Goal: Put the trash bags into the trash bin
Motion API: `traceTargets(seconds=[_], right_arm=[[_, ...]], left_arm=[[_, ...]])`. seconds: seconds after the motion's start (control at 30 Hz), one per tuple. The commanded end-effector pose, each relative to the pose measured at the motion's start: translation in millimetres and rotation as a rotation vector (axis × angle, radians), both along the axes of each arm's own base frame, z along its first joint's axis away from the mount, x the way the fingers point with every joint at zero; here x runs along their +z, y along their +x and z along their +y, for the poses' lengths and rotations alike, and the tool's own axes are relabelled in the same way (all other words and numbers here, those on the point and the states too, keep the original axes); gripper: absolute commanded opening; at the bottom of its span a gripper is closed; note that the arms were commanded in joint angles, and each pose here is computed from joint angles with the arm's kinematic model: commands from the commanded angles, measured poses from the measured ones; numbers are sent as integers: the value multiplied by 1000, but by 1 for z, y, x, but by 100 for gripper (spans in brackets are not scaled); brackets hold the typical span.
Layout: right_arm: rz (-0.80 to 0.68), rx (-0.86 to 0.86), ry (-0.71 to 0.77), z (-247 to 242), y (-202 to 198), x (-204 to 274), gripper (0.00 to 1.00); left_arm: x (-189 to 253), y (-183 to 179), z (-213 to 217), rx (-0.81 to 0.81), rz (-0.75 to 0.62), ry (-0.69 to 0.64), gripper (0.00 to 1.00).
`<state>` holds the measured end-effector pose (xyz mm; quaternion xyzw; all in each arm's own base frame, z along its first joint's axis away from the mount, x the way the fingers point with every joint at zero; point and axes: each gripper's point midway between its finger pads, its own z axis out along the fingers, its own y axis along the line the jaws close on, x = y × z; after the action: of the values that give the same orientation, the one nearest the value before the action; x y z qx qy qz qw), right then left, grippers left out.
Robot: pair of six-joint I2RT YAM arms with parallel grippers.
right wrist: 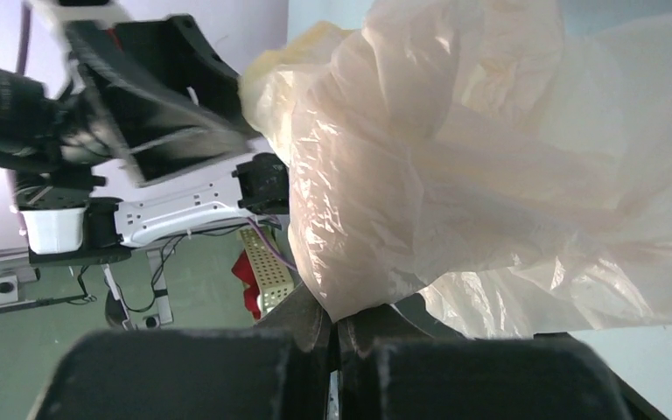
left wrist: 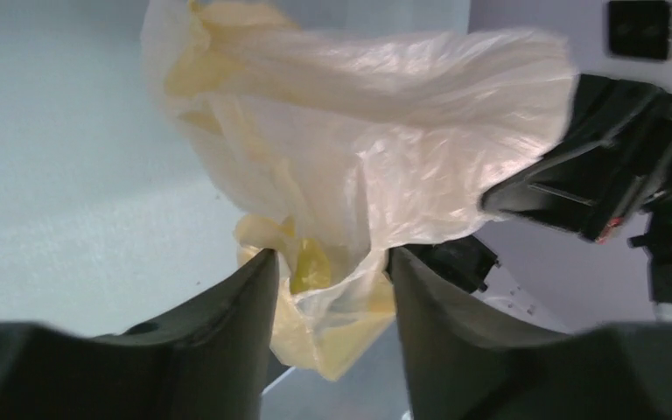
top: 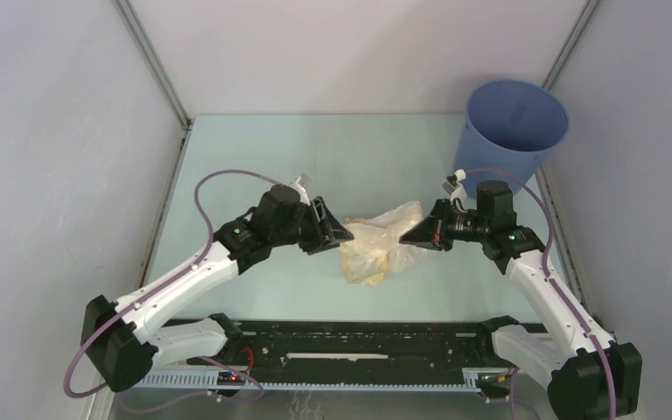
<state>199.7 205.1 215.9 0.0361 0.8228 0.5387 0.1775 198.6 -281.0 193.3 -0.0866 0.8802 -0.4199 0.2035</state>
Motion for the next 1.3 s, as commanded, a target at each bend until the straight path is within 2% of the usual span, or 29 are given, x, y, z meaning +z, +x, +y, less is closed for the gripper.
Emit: traceTargets(seconds=[0.0,0.1,0.17,0.33,0.43,0.47,0.5,0.57,0.63,0.67,0.77,0.8,0.87,0.97,1.17,1.27], right_arm=[[-9,40,-28,-2,-10,-2,0],[-25,47,-20,-1,-11,1,0],[-28,54,-13,0,-11,2,0],[-24,53,-6,0,-10,3,0],[-28,41,-18,-1,-8,1,0],[-24,41,-18,-2,-8,0,0],[-23,43,-18,-1,-8,0,0],[-26,44,-17,-1,-8,1,0],[-39,20,-53,-4,-5,-2,1],[-47,-1,-104,-8,-2,-7,7],[-60,-35,-312,-26,6,-28,36],[-53,-36,-387,-33,9,-37,44],[-71,-25,-531,-45,15,-44,55],[-89,-4,-710,-56,20,-48,63],[-193,-43,-950,-64,33,-52,76],[-278,-62,-1098,-67,38,-32,81]], left_arm=[[49,8,16,55,-140,9,69],[42,5,24,64,-127,53,89],[32,5,27,69,-100,86,94],[31,3,-2,-13,-29,10,90],[32,2,-17,-43,-30,-17,91],[30,2,-22,-47,-26,-36,89],[28,2,-24,-48,-20,-51,82],[27,7,-23,-28,-29,-43,60],[36,12,-20,-12,-72,-29,45],[46,17,-18,-1,-106,-28,37],[65,27,-4,39,-174,2,10],[69,31,3,58,-183,11,3],[75,38,20,97,-188,13,1],[87,48,56,194,-199,12,0],[105,58,120,374,-210,-11,0],[111,59,138,415,-187,-30,0]])
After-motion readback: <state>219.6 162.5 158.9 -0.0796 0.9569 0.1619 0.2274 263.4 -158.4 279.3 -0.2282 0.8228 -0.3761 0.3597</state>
